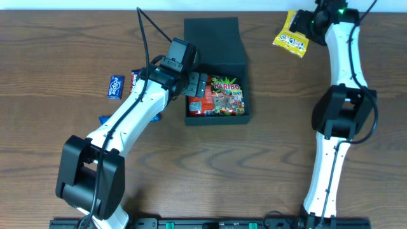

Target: Pack container

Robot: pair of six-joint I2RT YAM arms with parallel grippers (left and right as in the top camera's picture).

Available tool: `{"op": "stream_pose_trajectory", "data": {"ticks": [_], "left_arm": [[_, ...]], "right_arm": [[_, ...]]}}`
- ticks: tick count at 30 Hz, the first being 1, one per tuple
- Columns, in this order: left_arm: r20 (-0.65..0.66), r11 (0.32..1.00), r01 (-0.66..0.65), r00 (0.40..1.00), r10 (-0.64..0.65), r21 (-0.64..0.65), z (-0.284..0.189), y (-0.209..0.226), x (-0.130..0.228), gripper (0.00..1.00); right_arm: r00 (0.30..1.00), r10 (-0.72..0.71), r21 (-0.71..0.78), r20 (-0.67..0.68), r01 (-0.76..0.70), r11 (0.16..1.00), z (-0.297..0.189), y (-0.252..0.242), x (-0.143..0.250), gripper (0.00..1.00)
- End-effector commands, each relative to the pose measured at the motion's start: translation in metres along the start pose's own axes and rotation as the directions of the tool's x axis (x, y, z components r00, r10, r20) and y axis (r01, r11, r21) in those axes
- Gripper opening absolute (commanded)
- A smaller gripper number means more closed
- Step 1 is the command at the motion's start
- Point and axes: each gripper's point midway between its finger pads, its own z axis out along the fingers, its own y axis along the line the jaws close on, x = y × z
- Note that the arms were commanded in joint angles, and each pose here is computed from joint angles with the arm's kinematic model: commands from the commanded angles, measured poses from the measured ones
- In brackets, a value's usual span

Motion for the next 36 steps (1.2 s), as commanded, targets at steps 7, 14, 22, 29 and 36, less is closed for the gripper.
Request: {"op": "stream_pose_trajectory", "data": {"ticks": [7,14,22,29,36], "left_arm": [[0.03,1.0,-0.003,1.0,0.003,-0.015,-0.013,0.003,-0.009,0.97],[0.024,1.0,-0.003,1.0,0.003,-0.016,-0.013,0.003,-0.008,0.97],[0.023,1.0,-0.003,1.0,0.003,-0.016,-0.013,0.003,-0.008,0.97],[0.021,1.0,-0.003,1.0,0.003,-0.016,-0.013,0.004,-0.007,0.97],[0.021,1.0,-0.003,1.0,0.003,-0.017,-0.013,0.004,-0.007,0.97]], "right_arm": [[0.999,-0.016,0.047,0.041,0.014,0.999,0.021,-0.005,-0.004,0.84],[1.0,-0.001,0.047,0.004,0.0,0.999,0.04,-0.009,0.009,0.82],[1.0,0.016,0.04,-0.019,-0.016,0.999,0.051,-0.01,0.017,0.79],[0.998,0.046,0.041,-0.052,-0.044,0.998,0.064,-0.013,0.03,0.74],[0.996,0.055,0.039,-0.074,-0.052,0.998,0.073,-0.015,0.038,0.44]]}}
